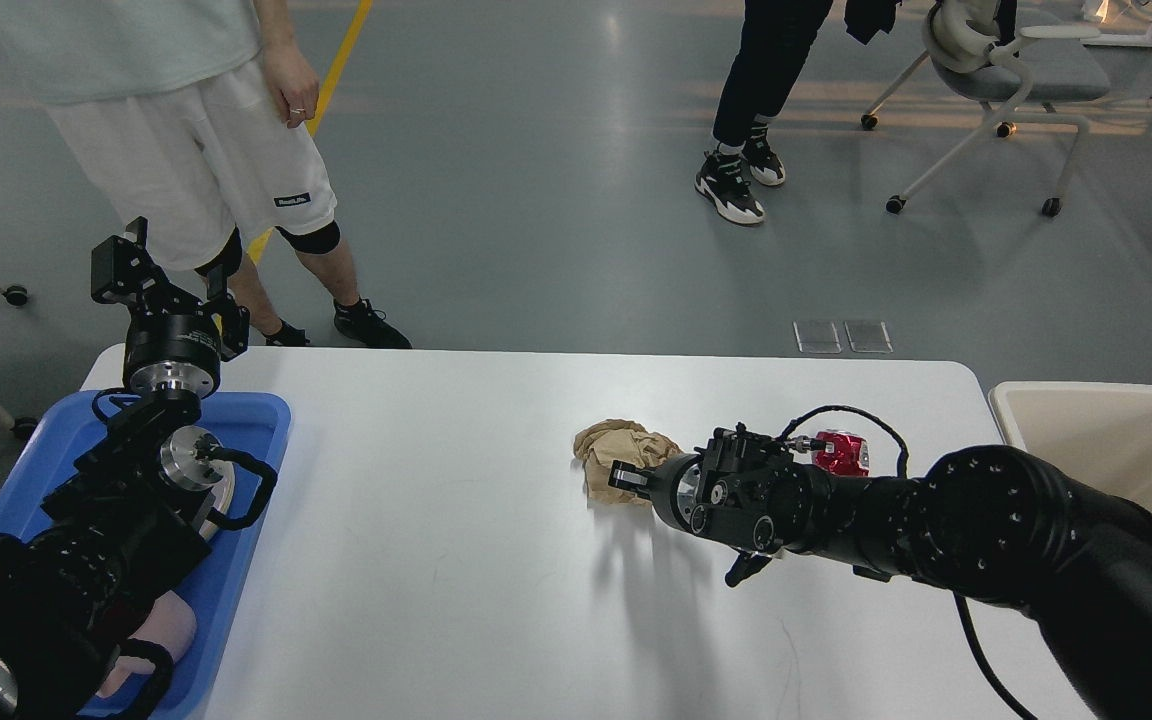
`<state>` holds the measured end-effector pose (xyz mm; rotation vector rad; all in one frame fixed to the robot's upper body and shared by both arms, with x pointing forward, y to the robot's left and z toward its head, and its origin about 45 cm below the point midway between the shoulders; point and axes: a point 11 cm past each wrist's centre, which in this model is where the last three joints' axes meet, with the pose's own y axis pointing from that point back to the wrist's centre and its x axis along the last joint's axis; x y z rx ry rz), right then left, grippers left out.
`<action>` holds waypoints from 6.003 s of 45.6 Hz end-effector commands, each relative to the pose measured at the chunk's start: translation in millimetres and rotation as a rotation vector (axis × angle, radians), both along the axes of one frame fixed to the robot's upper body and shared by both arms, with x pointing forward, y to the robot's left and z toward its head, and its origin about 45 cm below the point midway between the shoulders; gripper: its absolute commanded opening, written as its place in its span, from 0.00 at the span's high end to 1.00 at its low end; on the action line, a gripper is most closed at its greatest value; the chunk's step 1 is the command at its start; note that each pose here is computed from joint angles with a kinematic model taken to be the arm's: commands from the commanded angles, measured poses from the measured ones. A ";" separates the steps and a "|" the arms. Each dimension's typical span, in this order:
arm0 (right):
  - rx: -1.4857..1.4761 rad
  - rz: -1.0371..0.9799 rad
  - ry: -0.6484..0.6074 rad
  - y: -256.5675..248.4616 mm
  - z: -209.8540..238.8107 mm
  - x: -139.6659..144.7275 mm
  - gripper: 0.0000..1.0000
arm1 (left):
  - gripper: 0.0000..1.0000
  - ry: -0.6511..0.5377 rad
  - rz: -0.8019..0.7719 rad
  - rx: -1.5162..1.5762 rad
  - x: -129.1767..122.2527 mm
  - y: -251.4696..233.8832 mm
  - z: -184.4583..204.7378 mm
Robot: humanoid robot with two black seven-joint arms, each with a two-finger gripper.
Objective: Tidy desktop
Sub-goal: 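Carry the paper ball over the white bin and drop it, then move the right gripper down and grasp the red can, then lift the red can over the white bin and release it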
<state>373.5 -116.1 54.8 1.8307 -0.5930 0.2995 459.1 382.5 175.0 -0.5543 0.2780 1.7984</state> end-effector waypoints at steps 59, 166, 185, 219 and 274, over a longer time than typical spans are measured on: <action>-0.141 -0.681 -0.214 -377.1 152.7 41.8 1.00 | 0.04 0.000 0.000 0.000 0.0 0.0 0.0; -0.536 0.134 0.047 -196.9 10.6 17.9 0.00 | 0.04 0.000 0.000 0.000 0.0 0.0 0.0; -0.540 0.160 0.008 -183.6 -5.0 13.2 0.45 | 0.04 0.000 0.000 0.000 0.0 0.0 0.0; -0.419 0.090 0.047 -188.1 81.2 27.5 1.00 | 0.04 0.000 0.000 0.000 0.0 0.0 0.0; -0.493 -0.724 -0.169 -486.2 105.9 -46.2 0.00 | 0.04 0.000 0.000 0.000 0.0 0.0 0.0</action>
